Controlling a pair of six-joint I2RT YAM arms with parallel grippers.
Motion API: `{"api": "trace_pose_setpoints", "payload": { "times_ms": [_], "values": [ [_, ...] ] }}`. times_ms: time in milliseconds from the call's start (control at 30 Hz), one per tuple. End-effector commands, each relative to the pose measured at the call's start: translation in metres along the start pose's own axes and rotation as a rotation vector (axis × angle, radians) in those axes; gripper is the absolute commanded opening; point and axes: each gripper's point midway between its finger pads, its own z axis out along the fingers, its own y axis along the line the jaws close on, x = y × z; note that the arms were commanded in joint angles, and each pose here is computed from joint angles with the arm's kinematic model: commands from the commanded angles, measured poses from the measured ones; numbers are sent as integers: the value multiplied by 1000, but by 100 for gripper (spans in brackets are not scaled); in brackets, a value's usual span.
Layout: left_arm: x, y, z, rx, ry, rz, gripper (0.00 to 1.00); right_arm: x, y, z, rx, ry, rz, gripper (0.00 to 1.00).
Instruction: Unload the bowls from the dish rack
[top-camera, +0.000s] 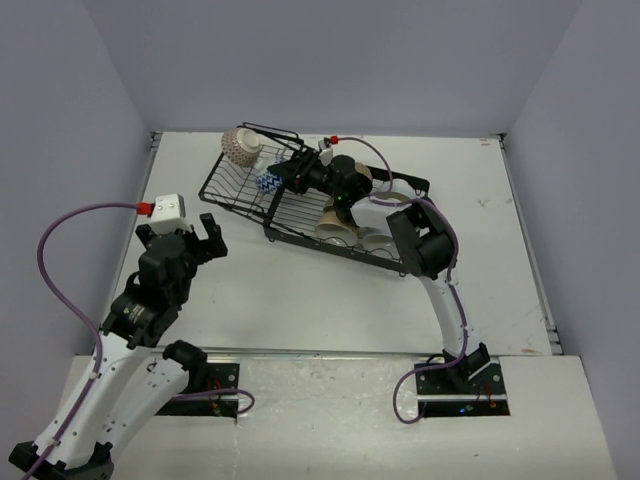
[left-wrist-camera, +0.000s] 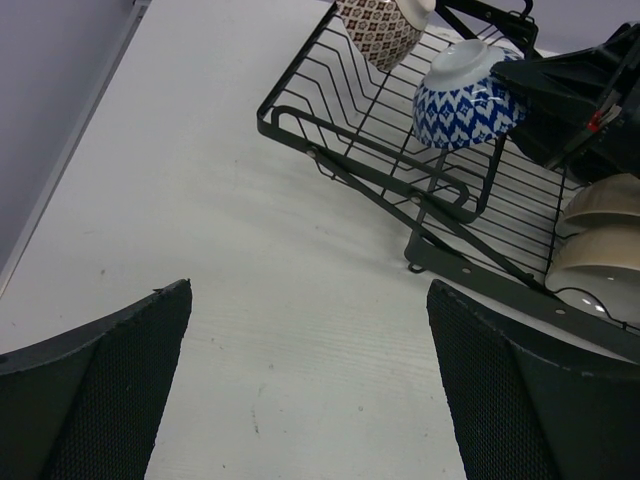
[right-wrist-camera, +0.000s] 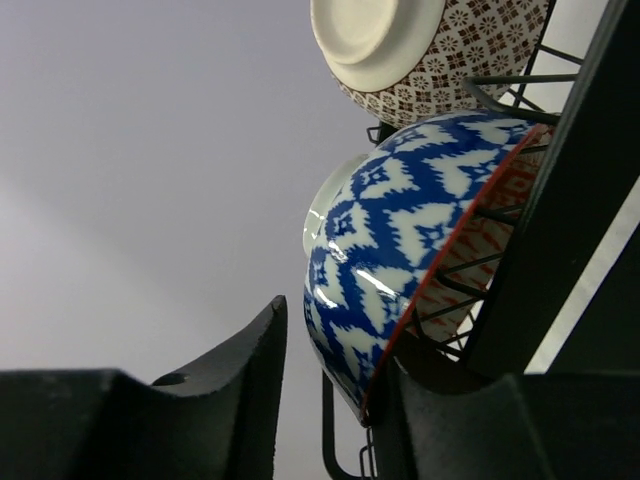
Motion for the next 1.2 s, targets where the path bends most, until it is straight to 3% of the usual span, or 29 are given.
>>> {"api": "trace_pose_setpoints", "payload": {
  "times_ms": [0, 500, 633, 900, 1167],
  "values": [
    [-5, -4, 3, 18, -24, 6, 100, 0, 19, 4, -67, 15, -31, 34],
    [-5, -5, 3, 24, -22, 7, 100, 1, 33, 3, -93, 15, -44, 12],
    [-5, -5, 3, 24, -22, 6, 100, 1, 39, 4, -102, 25, -49, 0],
    [-6, -5, 3, 27, -25, 4, 100, 3, 43, 2, -110, 32, -52, 0],
    [-5, -5, 3, 27, -22, 6, 100, 9, 82, 0, -169, 74, -123, 0]
  ]
}}
